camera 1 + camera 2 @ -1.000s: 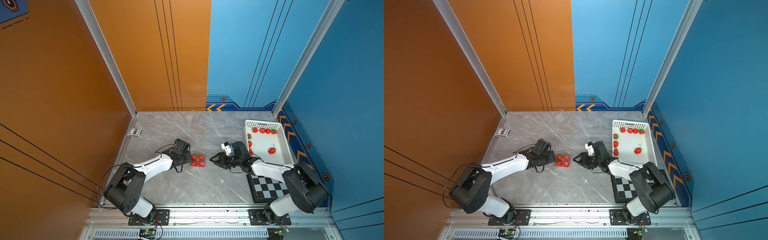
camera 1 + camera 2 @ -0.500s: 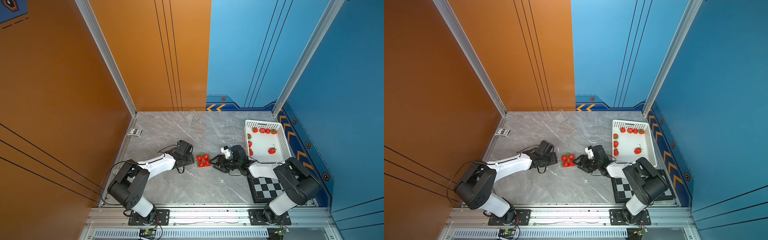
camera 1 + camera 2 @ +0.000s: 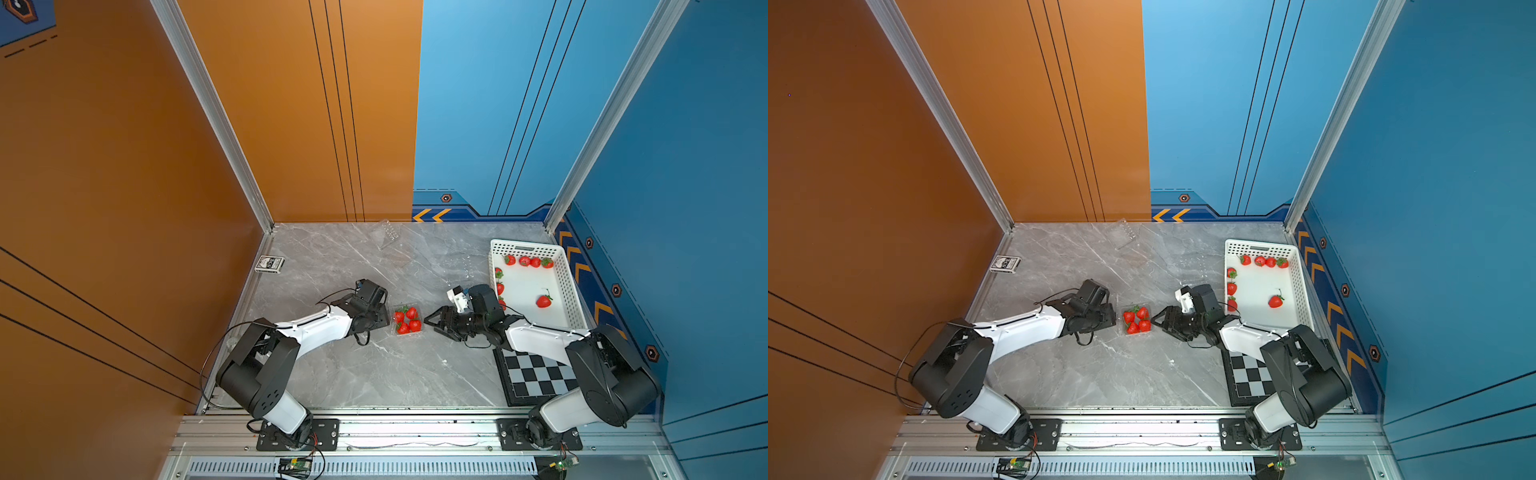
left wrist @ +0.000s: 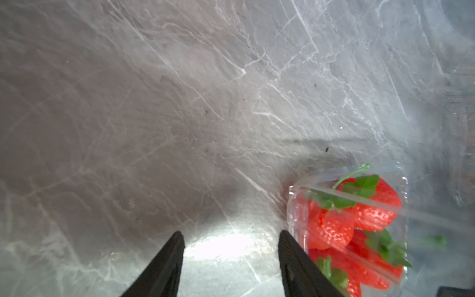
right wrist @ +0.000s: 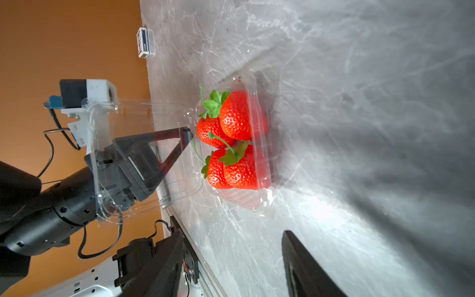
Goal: Pack strawberries into containers
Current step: Close the packing box at the center of the board.
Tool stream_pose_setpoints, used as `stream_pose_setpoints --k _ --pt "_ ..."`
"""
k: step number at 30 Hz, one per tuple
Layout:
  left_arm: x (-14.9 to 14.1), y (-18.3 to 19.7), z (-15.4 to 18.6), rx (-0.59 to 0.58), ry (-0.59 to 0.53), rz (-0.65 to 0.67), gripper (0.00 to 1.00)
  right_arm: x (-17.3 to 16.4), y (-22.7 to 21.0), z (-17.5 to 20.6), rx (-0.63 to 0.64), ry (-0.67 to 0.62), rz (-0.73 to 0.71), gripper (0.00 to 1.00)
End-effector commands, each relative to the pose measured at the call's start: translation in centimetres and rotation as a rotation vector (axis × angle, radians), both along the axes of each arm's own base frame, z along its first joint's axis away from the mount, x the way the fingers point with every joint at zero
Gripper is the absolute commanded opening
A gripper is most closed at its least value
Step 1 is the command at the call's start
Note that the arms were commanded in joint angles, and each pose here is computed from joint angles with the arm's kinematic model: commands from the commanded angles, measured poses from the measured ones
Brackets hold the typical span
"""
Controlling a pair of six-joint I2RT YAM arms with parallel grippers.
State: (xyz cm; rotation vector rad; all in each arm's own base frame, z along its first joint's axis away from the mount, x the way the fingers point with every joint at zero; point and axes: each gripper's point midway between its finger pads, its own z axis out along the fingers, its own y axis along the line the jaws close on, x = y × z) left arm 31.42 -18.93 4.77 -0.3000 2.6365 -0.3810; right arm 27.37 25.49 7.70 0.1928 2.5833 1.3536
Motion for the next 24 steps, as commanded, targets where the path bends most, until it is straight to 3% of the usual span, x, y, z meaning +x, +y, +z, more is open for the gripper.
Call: stream_pose_setpoints --k 1,7,13,24 --pt "0.1 -0.2 0.8 0.01 -0.002 -0.008 0.61 0.7 -0.4 -1.1 -0.042 0.001 0.011 0.64" --pt "0.5 -0.7 1.4 0.005 -0.01 -0.012 0.61 2.5 0.4 -1.1 0.022 -0.001 0.004 0.66" --pt "0.8 -1.5 2.0 0.007 -0.018 -0.025 0.61 3.9 1.0 -0.3 0.178 -0.002 -0.04 0.68" --pt "1.2 -3.5 1.8 0.008 -0.01 -0.059 0.61 3.5 0.5 -0.2 0.236 -0.003 -0.064 0.71"
